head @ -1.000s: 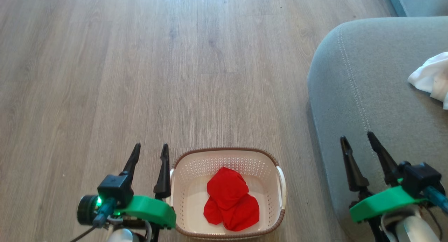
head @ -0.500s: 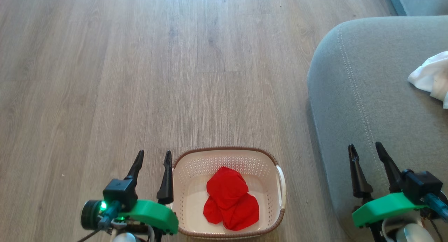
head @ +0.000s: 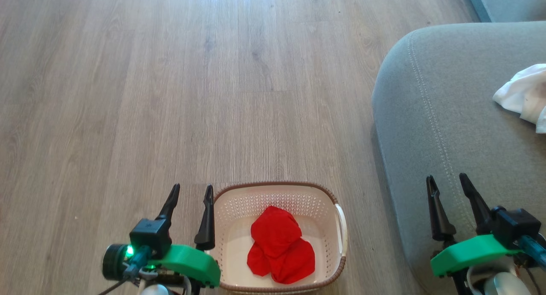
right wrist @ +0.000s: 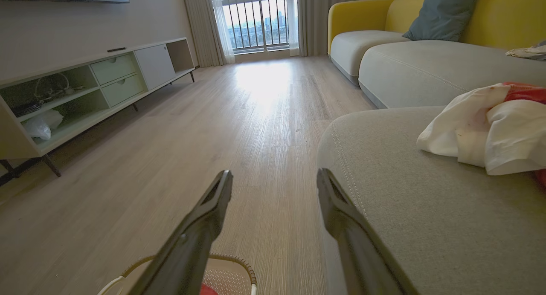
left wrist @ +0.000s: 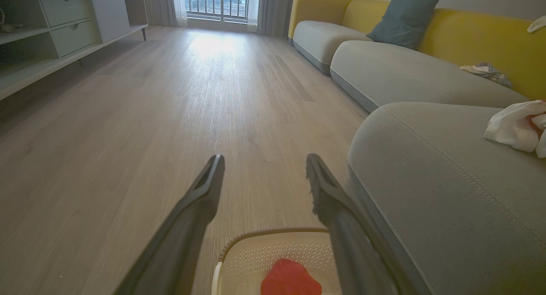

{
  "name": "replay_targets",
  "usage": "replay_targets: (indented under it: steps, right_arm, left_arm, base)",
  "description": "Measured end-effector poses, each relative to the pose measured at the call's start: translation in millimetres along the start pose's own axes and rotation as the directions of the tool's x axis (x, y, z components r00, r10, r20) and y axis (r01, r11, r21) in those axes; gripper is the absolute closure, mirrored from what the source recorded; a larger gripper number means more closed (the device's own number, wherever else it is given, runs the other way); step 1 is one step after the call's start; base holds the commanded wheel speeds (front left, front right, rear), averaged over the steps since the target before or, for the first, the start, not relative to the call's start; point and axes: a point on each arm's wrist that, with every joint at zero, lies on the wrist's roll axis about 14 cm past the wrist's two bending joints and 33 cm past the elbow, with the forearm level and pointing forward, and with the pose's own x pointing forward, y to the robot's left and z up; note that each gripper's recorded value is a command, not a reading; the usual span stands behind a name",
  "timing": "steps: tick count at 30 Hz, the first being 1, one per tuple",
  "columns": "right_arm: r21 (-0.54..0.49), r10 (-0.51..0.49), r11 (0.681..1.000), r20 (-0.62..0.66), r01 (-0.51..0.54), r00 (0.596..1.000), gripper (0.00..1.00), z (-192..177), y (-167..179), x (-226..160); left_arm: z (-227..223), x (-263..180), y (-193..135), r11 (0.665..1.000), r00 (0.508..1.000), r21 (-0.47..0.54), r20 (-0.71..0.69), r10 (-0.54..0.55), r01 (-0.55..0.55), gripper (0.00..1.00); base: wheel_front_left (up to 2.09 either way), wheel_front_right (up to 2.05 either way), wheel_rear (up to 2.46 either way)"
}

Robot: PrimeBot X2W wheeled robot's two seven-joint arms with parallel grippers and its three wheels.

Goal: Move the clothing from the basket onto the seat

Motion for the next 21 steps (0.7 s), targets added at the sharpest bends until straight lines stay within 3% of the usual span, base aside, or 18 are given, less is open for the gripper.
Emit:
replay_targets:
  steps: [10, 21]
  right_arm:
    - [-0.013, -0.024, 1.000, 0.000, 0.024, 1.000, 0.00, 0, -8, -3]
    - [-0.060, -0.069, 0.996, 0.006, 0.069, 0.998, 0.00, 3, -29, 17]
  left_arm:
    - [-5, 0, -10, 0.999, 0.999, 0.002, -0.015, -0.037, 0.037, 0.00]
    - [-80, 4, -35, 0.991, 0.961, 0.007, -0.245, -0.129, 0.135, 0.00]
  base:
    - [0.00, 0.00, 0.00]
    - [0.00, 0.00, 0.00]
